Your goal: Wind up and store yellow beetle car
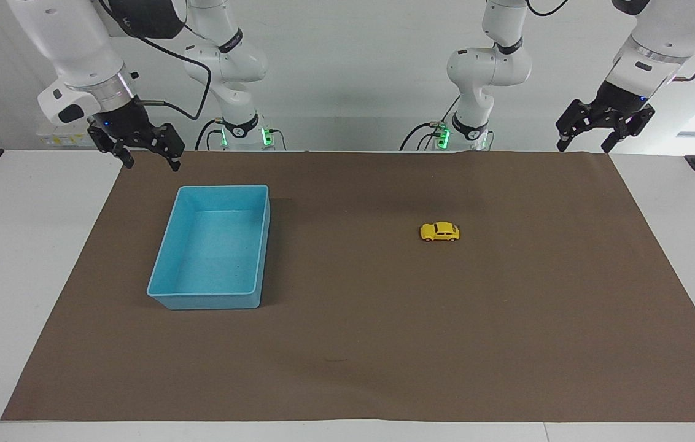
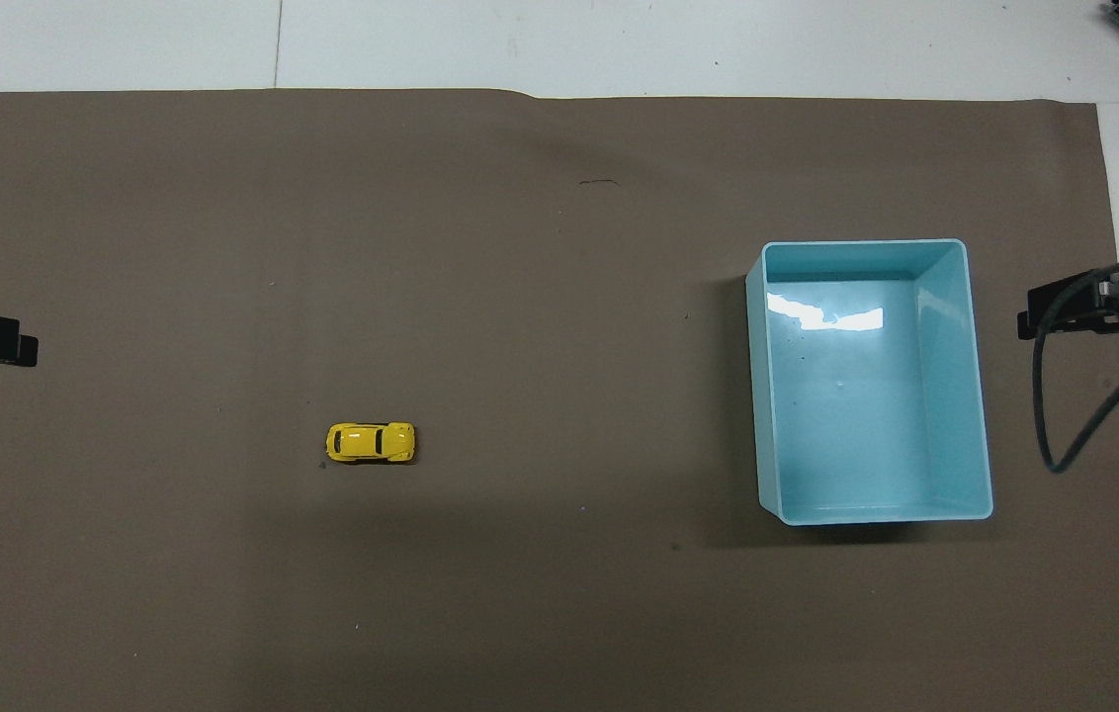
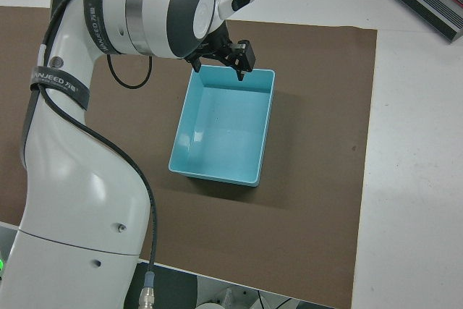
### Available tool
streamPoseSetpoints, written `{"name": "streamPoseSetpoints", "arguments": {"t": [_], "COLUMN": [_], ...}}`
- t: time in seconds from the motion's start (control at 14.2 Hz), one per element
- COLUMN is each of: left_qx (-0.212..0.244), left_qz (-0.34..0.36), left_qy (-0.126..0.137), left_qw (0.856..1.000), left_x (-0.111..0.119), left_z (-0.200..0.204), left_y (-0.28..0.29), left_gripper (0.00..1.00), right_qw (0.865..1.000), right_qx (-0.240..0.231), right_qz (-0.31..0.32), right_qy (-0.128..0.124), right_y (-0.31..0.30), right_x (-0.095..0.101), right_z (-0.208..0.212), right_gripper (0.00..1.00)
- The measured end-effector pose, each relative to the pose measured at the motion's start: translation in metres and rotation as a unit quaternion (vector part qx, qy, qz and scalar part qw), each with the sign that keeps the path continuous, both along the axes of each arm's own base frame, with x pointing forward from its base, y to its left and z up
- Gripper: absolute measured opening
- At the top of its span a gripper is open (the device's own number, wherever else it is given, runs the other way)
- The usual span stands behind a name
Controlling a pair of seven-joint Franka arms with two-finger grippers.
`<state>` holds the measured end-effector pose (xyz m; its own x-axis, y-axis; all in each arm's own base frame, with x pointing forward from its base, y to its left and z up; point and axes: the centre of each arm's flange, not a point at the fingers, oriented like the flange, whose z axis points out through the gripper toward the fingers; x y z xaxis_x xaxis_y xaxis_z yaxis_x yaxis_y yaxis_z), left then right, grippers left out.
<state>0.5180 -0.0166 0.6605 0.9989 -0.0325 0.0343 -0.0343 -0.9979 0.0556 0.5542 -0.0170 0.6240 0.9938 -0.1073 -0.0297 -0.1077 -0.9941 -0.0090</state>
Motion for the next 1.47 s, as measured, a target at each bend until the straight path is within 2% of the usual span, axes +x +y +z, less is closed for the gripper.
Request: {"name": "streamPoseSetpoints", "arguments": {"t": [1.12,1.47], "left_qx": [0.0,-0.001], "left_qz": [0.004,0.074], "left_qy": [0.001,0.006], "left_qw": [1.0,0.997], "left_x": [0.001,0.009], "left_z": [-0.002,-0.013], "left_y": [-0.004,-0.007], "left_gripper": [1.0,1.0], "right_qw": [1.0,1.0], "right_qx": [0.0,0.0], "right_qz": [0.0,0.0], "right_qy": [0.0,0.0], "right_y": [0.0,0.0], "right_x": [0.0,0.0], "right_z": [0.0,0.0], "right_gripper": [1.0,1.0]}}
